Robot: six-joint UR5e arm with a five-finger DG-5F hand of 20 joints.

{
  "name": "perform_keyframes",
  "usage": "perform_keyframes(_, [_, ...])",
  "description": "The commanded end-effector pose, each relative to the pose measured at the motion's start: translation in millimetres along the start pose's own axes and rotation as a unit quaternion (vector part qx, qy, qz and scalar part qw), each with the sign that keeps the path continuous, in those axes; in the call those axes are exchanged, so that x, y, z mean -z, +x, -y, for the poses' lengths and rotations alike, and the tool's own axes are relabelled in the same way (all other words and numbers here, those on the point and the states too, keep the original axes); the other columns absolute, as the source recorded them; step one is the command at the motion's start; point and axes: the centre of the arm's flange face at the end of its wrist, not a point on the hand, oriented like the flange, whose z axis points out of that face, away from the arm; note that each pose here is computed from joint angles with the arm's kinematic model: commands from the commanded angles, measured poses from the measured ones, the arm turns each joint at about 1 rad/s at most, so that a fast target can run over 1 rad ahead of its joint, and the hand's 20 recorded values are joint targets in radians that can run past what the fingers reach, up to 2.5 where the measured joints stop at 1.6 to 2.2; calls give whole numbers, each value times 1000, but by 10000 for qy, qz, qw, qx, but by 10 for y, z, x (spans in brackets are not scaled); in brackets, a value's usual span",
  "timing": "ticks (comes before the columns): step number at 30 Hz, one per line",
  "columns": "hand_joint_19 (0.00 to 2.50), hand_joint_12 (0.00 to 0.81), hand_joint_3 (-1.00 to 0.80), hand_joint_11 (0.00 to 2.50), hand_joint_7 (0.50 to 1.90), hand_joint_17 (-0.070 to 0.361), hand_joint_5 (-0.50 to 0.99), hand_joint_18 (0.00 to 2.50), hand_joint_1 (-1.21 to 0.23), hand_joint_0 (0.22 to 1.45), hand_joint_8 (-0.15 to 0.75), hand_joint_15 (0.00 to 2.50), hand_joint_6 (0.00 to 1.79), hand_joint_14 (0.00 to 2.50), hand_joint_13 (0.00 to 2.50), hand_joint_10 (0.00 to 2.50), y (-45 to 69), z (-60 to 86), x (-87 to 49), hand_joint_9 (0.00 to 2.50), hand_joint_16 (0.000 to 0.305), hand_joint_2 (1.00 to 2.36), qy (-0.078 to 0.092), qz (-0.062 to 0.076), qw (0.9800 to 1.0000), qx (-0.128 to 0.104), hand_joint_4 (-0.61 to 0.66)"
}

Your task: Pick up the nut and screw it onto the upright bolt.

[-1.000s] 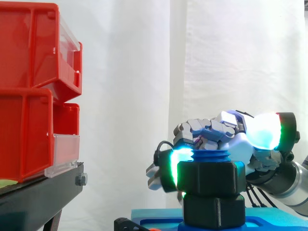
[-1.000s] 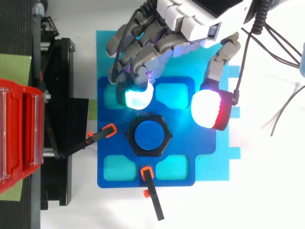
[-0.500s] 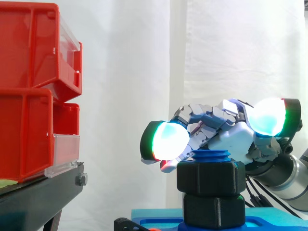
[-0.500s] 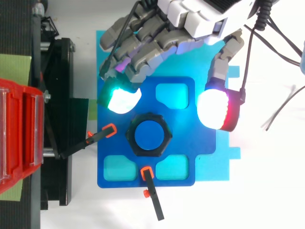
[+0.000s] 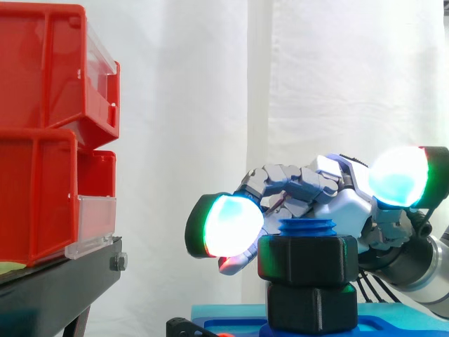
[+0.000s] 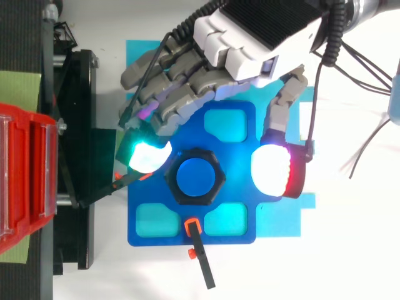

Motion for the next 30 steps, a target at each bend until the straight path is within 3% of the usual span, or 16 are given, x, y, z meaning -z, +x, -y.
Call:
perform_keyframes(1, [121, 373, -500, 0, 659, 112, -190, 318, -259, 370, 270, 0, 501, 0, 456, 0, 74, -19, -19, 665, 50, 1000, 43, 26, 10000, -26, 194])
perform_keyframes(10, [115, 372, -500, 0, 733, 109, -176, 306, -219, 377, 276, 0, 502, 0, 458, 0, 132, -25, -27, 668, 48, 1000, 89, 16, 9999, -60, 214])
perform_keyframes(20, [127, 367, -500, 0, 1050, 104, -139, 304, -187, 393, 288, 0, 504, 0, 480, 0, 145, -23, -15, 696, 46, 1000, 117, -6, 9999, -89, 274])
perform_keyframes(30, [125, 362, -500, 0, 1284, 101, -110, 319, -179, 403, 294, 0, 503, 0, 491, 0, 125, -11, 10, 716, 45, 1000, 116, -10, 9999, -75, 237])
